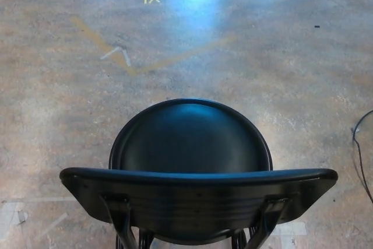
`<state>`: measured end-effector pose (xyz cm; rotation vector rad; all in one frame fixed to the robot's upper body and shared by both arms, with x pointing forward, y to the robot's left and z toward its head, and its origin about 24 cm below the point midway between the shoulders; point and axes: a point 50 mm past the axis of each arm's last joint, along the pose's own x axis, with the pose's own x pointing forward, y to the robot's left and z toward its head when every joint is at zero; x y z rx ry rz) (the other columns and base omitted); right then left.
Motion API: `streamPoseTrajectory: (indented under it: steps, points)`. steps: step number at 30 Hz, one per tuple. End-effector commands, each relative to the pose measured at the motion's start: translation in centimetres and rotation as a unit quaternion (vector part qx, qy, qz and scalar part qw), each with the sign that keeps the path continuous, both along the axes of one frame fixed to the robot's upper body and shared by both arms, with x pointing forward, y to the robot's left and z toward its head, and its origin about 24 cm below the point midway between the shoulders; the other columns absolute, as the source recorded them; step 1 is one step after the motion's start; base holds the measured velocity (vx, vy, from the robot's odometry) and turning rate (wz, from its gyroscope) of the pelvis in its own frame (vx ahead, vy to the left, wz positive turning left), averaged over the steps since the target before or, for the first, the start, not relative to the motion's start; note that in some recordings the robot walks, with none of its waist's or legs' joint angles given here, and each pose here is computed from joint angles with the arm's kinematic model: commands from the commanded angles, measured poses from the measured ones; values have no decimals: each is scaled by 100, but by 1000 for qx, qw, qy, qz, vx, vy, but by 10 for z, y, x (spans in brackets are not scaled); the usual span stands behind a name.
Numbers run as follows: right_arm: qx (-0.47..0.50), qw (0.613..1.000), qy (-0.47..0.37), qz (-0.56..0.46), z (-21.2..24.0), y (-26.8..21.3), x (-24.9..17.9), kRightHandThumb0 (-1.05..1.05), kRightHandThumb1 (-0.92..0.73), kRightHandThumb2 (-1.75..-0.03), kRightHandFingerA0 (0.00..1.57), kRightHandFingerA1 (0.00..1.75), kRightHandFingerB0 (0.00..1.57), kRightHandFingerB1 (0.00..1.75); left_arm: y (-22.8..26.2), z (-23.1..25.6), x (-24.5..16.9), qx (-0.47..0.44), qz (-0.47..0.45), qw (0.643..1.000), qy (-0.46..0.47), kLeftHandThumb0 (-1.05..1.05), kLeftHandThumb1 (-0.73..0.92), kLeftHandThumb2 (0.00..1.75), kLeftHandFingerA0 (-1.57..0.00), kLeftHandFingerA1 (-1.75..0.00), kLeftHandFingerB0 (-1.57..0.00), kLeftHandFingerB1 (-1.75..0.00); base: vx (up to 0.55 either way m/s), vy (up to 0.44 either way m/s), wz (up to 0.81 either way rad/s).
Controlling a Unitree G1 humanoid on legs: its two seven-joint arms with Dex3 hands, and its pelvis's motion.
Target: Use the right hand to rotate the back of the chair to its left.
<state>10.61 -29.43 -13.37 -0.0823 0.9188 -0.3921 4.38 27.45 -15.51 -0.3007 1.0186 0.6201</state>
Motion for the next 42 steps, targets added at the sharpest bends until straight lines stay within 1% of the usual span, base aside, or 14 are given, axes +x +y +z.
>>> streamPoseTrajectory:
  steps: [1, 4, 5, 6, 7, 8, 11, 13, 14, 20, 31, 32, 33, 42]
  points:
    - [1, 1000, -26, -3, 3, -3, 0, -64, -71, -61, 24, 37, 22, 29, 1, 1, 1, -1, 11, 1000, -23, -65, 63, 60, -43, -42, -48, -39, 0, 0, 0]
    - [-4, 999, -33, -3, 4, -3, 2, -62, -69, -61, 25, 37, 22, 29, 1, 2, 0, 0, 6, 1000, -25, -71, 53, 92, -31, -51, -39, -51, 0, 0, 0]
    - [-9, 999, -42, 1, 6, -4, 6, -61, -66, -60, 21, 33, 19, 28, 1, 2, 0, 0, 8, 1000, -27, -67, 63, 59, -42, -43, -46, -39, 0, 0, 0]
    - [-15, 998, -60, 10, 10, -5, 13, -35, -44, -99, 1, 50, 0, 48, 1, 2, 1, 0, 11, 1000, -29, -72, 52, 91, -33, -52, -37, -50, 0, 0, 0]
    - [-19, 997, -71, 17, 12, -5, 17, -35, -44, -99, 1, 50, 0, 48, 1, 2, 1, 0, 11, 1000, -29, -72, 52, 91, -33, -52, -37, -50, 0, 0, 0]
    - [-54, 991, -113, 55, 24, -7, 33, -68, -47, -88, 0, 29, 4, 24, 1, 2, 0, 1, 7, 1000, -26, -75, 53, 92, -32, -50, -38, -50, 0, 0, 0]
    - [-77, 979, -164, 88, 37, -7, 51, -77, -49, -89, 0, 14, 0, 12, 1, 2, 0, -1, 9, 1000, -26, -76, 54, 91, -31, -50, -41, -51, 0, 0, 0]
    - [-91, 966, -213, 114, 50, -6, 67, -77, -49, -89, 0, 14, 0, 12, 1, 1, 1, -5, 14, 999, -29, -76, 54, 91, -31, -50, -41, -51, 0, 0, 0]
    - [-97, 961, -226, 125, 55, -7, 72, -84, -51, -92, 0, 7, 0, 8, 1, 1, 1, -4, 13, 999, -29, -67, 61, 60, -41, -43, -46, -39, 0, 0, 0]
    - [-141, 906, -343, 206, 97, 0, 106, -104, -60, -95, 0, 0, 0, 7, -1, 1, 6, -2, 6, 1000, -30, -67, 64, 59, -42, -43, -47, -39, 0, 0, 0]
    - [-135, 842, -441, 279, 143, 19, 123, -103, -59, -96, 0, 7, 0, 18, 0, 2, 6, -1, 8, 1000, -28, -78, 55, 92, -33, -51, -40, -51, 0, 0, 0]
    - [-134, 837, -448, 284, 147, 21, 124, -92, -59, -59, 0, 0, 0, 0, 1, 2, 6, 0, 7, 1000, -26, -69, 63, 60, -42, -41, -46, -38, 0, 0, 0]
    - [-132, 828, -460, 293, 155, 25, 126, -92, -58, -59, 0, 0, 0, 0, 1, 2, 7, -1, 7, 1000, -27, -77, 56, 92, -33, -51, -39, -50, 0, 0, 0]
    - [-129, 822, -464, 304, 164, 31, 126, -96, -61, -59, 0, 0, 0, 0, 1, 2, 9, -1, 17, 999, -34, -69, 62, 60, -44, -42, -47, -38, 0, 0, 0]
